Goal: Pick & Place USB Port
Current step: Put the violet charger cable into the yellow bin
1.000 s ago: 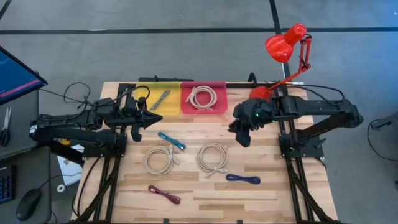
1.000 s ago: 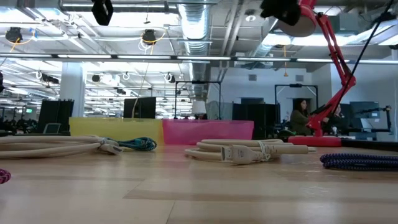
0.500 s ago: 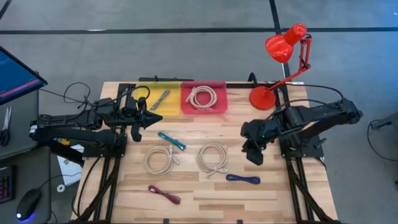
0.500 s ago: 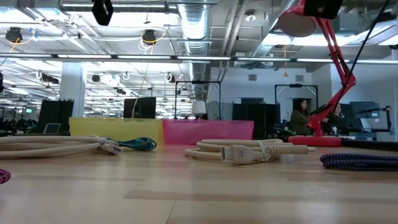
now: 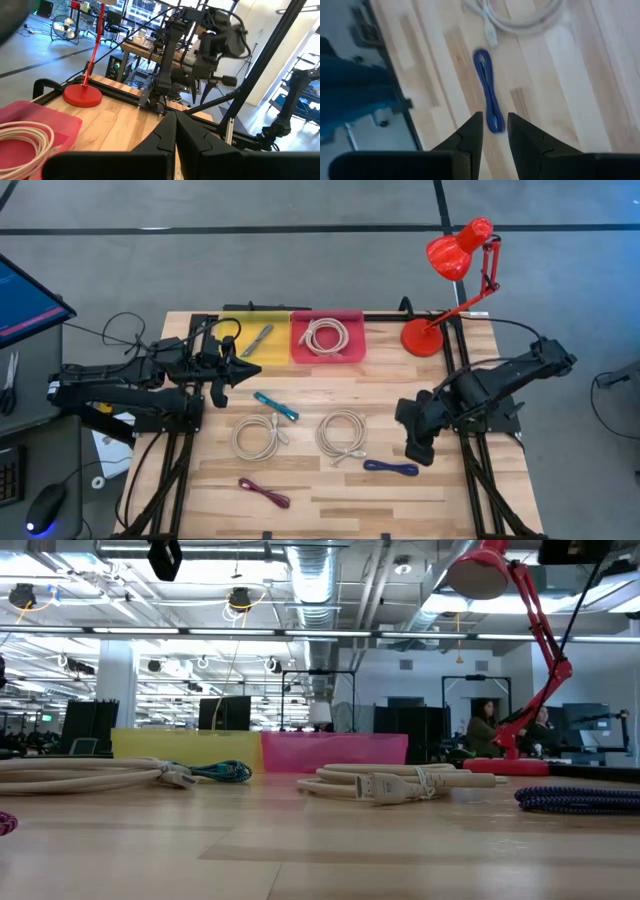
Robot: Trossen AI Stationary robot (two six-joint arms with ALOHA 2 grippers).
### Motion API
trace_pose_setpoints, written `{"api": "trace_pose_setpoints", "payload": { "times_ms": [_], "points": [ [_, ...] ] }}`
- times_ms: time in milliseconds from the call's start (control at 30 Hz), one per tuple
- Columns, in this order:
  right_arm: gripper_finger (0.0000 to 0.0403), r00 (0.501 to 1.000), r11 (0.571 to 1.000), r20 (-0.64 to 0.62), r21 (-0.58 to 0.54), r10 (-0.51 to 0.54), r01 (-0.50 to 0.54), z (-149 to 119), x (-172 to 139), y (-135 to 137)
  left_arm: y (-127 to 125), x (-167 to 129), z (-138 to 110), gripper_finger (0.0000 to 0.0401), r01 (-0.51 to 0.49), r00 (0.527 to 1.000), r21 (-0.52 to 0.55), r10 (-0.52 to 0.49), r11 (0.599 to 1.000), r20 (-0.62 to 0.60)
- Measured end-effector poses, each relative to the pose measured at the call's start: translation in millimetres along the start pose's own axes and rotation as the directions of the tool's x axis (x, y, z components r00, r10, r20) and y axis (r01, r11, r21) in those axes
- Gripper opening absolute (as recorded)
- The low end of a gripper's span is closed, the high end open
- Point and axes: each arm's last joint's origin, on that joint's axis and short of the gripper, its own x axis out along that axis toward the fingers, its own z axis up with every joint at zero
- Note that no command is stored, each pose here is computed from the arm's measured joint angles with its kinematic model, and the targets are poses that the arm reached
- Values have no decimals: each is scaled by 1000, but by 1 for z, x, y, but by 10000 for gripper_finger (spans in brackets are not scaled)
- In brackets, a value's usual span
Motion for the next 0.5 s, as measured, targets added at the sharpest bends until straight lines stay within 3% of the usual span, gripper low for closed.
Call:
{"api": "trace_pose_setpoints", "payload": {
  "times_ms": [200, 500],
  "points": [
    [97, 992, 999, -123, -5, -42, 42, -5, 21, 13, 0, 0, 0, 8, 0, 1000, 0, 0, 1000, 0],
    [189, 965, 989, -223, -84, -136, 120, -9, 59, 33, 0, 0, 0, 8, 0, 1000, 0, 0, 1000, 0]
  ]
}}
